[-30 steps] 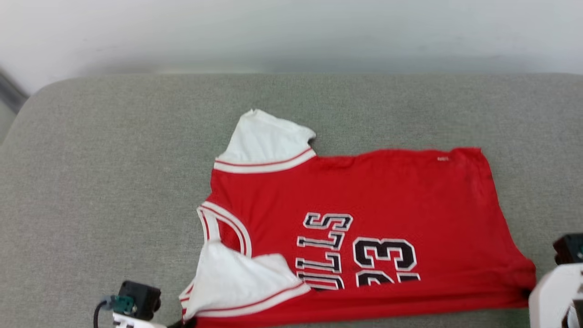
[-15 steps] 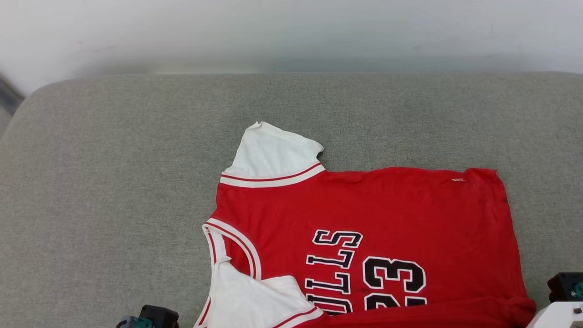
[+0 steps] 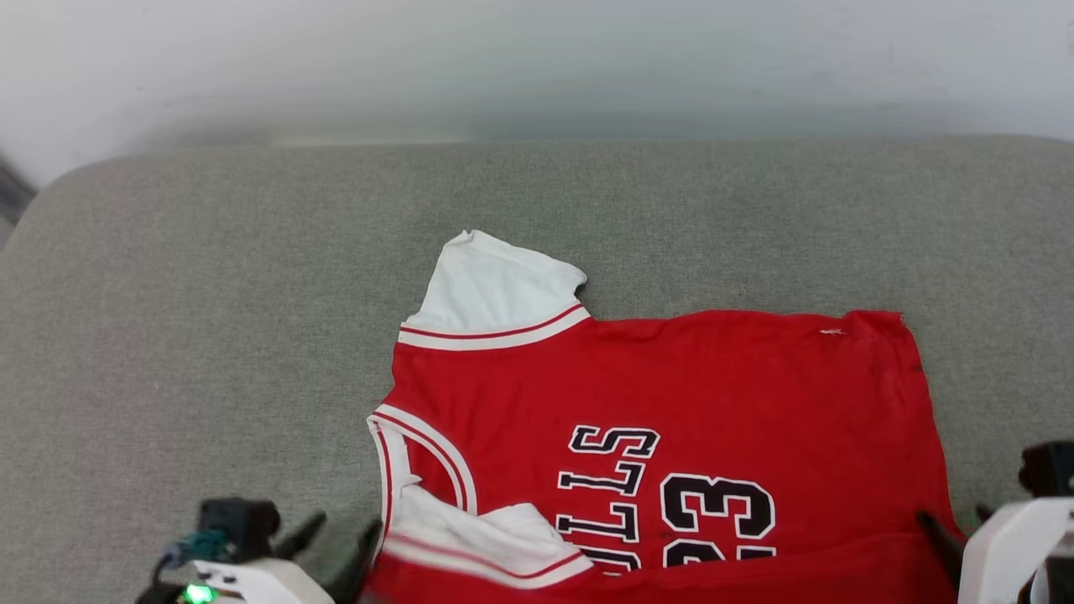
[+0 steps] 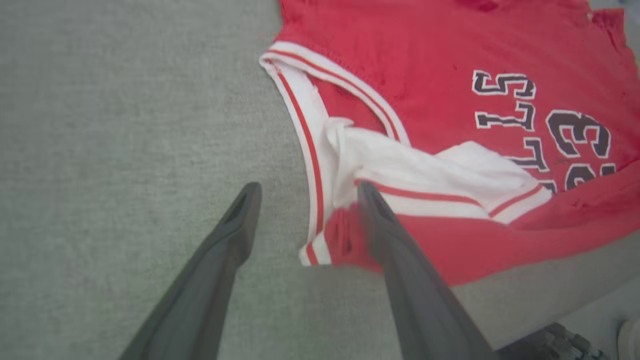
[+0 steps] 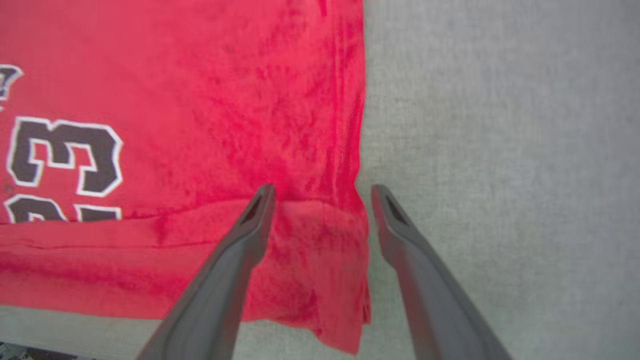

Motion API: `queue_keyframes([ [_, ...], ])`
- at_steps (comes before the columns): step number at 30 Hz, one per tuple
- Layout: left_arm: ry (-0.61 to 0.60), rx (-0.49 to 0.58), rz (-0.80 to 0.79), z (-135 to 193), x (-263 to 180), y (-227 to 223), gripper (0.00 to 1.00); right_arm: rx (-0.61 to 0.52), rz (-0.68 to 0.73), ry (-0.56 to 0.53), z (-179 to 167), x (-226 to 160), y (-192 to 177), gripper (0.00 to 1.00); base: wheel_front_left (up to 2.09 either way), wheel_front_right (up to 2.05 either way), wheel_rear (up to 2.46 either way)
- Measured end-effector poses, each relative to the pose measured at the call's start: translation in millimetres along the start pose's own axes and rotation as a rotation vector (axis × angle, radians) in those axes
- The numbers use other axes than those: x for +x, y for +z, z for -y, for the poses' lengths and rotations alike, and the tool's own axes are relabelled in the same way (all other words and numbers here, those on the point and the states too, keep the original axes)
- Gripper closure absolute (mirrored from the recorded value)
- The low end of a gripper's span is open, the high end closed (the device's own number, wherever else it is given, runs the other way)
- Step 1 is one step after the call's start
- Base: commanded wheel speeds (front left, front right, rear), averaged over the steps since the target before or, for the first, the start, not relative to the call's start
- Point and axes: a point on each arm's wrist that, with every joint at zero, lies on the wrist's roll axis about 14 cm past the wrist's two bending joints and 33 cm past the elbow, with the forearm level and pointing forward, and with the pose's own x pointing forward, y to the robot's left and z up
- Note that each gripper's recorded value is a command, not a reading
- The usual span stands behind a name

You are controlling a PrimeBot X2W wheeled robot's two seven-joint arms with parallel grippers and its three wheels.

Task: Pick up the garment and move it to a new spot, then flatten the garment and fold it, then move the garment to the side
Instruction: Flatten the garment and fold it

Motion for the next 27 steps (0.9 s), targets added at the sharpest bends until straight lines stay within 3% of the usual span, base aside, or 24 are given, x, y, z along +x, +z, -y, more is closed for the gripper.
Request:
queue_keyframes([
  [4,0.036,0.023,0.207,-8,0,43,0.0,-0.024,0.205,0.017,-4,-10,50,0.0,0.0,0.0,0.0],
  [12,0.008,0.108,0.557,6,-16,109,0.0,-0.041,0.532,0.092,-28,-37,110,0.0,0.0,0.0,0.0],
  [22,0.019,0.166,0.739,17,-22,145,0.0,-0.014,0.787,0.129,-39,-56,142,0.0,0.0,0.0,0.0],
  [27,-0.049,0.202,0.786,27,-12,167,0.0,0.019,0.848,0.108,-35,-54,150,0.0,0.0,0.0,0.0],
])
